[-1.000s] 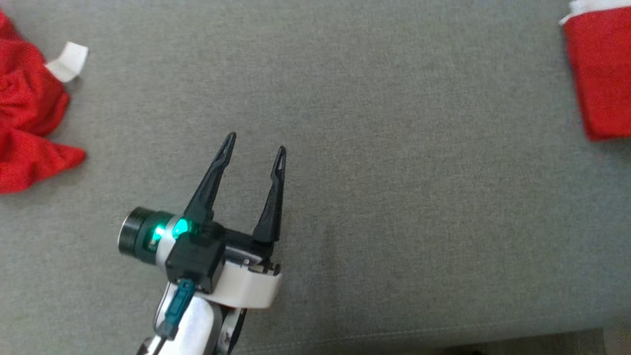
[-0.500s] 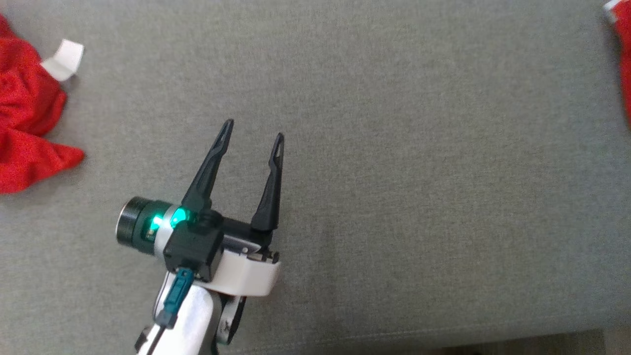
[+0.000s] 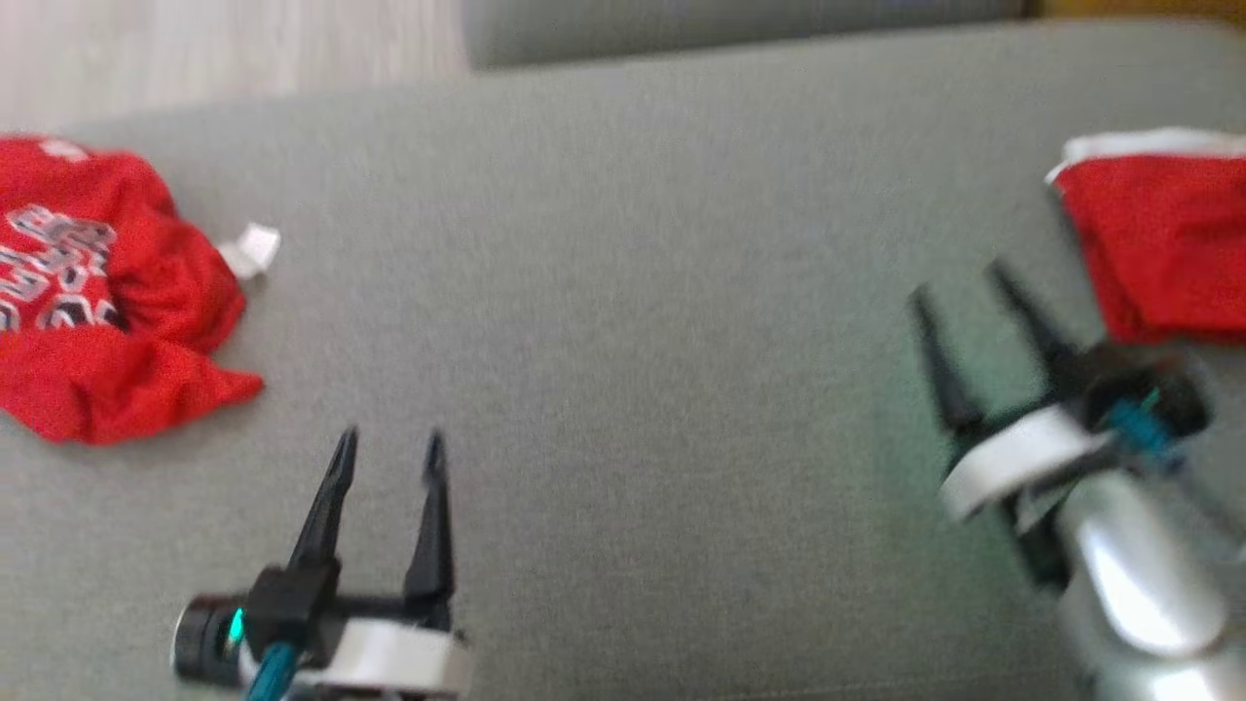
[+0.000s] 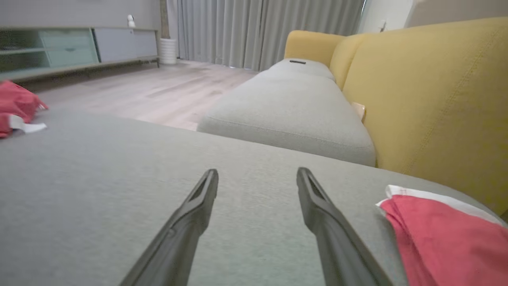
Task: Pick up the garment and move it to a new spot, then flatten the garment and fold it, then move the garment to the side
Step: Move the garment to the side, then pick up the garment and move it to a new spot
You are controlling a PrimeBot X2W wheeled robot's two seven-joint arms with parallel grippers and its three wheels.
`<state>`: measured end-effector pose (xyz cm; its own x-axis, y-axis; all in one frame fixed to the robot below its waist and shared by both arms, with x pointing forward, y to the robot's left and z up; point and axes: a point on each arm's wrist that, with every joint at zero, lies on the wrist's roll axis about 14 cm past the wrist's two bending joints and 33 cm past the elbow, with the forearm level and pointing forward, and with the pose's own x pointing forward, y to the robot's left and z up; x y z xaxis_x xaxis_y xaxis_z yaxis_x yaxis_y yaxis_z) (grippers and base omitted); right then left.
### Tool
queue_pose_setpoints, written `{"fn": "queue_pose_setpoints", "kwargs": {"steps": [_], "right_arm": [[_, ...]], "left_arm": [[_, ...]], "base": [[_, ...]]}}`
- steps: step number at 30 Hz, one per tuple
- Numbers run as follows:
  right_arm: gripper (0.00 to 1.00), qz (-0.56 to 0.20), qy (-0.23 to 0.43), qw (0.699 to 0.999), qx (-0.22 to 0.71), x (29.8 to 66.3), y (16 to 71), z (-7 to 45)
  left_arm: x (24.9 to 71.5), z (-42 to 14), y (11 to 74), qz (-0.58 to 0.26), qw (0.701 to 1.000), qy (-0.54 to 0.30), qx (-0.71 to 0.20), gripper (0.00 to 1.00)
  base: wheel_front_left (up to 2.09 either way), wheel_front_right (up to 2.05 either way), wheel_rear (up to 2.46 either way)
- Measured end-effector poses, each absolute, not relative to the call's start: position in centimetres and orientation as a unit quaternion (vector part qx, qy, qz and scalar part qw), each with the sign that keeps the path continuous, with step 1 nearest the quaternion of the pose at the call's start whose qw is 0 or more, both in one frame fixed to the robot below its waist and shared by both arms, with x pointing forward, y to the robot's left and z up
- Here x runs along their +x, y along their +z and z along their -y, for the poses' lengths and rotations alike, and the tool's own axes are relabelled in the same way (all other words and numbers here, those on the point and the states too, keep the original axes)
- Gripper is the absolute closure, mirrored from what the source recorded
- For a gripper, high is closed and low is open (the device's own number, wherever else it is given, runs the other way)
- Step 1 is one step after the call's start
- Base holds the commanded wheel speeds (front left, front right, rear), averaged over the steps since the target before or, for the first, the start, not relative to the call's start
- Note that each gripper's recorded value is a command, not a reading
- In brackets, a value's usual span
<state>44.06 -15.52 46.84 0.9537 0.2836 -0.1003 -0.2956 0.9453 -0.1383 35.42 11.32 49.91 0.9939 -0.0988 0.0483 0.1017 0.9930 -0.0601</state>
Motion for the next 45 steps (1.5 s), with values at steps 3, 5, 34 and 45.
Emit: {"fn": "queue_pose_setpoints", "kwargs": {"steps": [3,5,34,45], "right_arm": [[0.00,-0.023,0.159,0.986,-0.049,41.0,47.7,13.4],[0.00,-0.014,0.157,0.987,-0.038,39.3,48.1,13.2],[0.00,-0.006,0.100,0.995,0.030,33.3,48.0,14.4],[0.00,-0.004,0.103,0.994,0.037,33.3,48.1,14.1]], "left_arm": [[33.4,-12.6,49.9,0.020,0.999,-0.031,-0.031,0.00],[32.2,-13.2,50.0,0.022,0.999,-0.023,-0.030,0.00],[31.2,-14.1,51.2,0.048,0.998,-0.023,-0.016,0.00],[30.4,-14.5,50.1,0.031,0.999,-0.018,-0.020,0.00]], "base": [[0.00,0.00,0.00],[0.00,0.00,0.00],[0.00,0.00,0.00],[0.00,0.00,0.00]]}}
